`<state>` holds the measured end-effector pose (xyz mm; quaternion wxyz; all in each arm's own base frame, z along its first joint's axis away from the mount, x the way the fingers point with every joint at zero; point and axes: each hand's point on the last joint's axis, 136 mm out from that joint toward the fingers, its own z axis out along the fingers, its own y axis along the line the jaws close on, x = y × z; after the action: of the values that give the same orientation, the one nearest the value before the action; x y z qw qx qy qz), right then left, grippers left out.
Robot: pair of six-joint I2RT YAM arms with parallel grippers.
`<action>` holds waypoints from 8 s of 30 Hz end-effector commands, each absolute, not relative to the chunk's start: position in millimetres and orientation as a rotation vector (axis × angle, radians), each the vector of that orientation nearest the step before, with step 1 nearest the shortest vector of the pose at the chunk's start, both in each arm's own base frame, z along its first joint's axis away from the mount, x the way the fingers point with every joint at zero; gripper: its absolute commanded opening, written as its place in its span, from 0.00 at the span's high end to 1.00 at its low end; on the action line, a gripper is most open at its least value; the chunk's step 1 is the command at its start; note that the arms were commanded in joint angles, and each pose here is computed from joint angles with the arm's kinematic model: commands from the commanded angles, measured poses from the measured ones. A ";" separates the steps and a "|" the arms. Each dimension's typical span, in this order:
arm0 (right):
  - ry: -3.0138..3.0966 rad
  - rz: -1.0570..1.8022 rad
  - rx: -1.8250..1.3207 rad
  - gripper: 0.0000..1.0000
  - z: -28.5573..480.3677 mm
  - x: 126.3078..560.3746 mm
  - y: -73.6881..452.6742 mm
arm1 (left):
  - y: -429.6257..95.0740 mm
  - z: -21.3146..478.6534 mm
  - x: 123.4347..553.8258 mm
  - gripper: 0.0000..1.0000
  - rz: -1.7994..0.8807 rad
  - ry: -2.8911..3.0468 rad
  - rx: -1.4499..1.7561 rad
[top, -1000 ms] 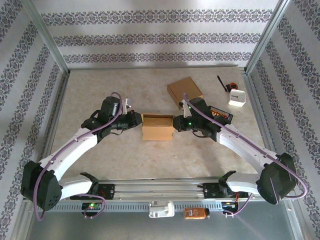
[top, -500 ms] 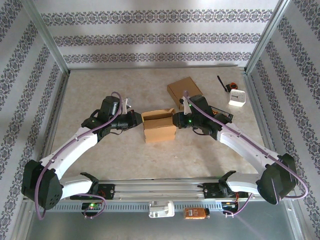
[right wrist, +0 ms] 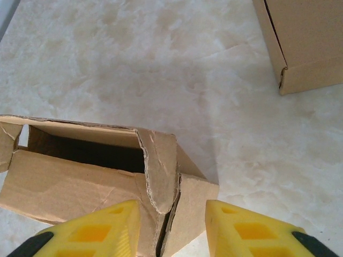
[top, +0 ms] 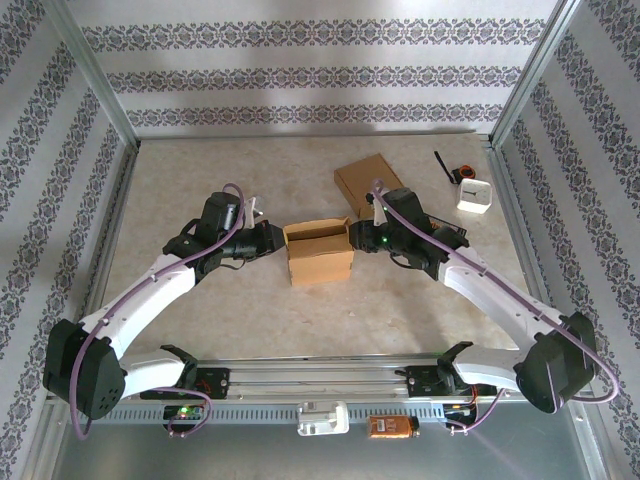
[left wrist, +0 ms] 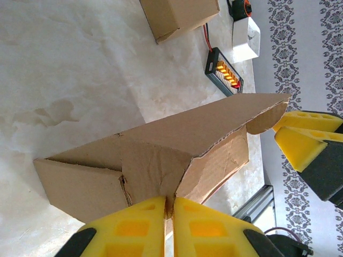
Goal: Fold the paper box
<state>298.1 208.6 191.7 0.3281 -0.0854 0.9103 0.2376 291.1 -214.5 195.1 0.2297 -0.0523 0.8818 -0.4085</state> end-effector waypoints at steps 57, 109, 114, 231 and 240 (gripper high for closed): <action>2.596 0.714 -0.267 0.92 157.1 262.8 226.8 | -206.1 158.3 246.4 0.89 -1.169 2.607 -0.212; 2.609 0.714 -0.346 0.92 153.4 251.6 233.6 | -208.1 202.4 270.9 0.96 -0.727 2.513 0.179; 2.621 0.730 -0.329 0.92 151.9 247.9 234.3 | -216.1 198.3 262.2 1.00 -0.826 2.546 0.124; 2.722 0.769 -0.148 0.59 130.5 152.7 189.5 | -206.7 115.1 153.9 0.48 -1.100 2.686 -0.270; 2.681 0.768 -0.077 0.33 112.1 158.6 186.1 | -225.4 105.6 148.8 0.29 -1.149 2.665 -0.255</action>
<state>156.2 185.7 118.3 0.1662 -0.0412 0.9492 0.2640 147.6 -221.8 113.3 0.1087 -0.0725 0.9108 -0.3915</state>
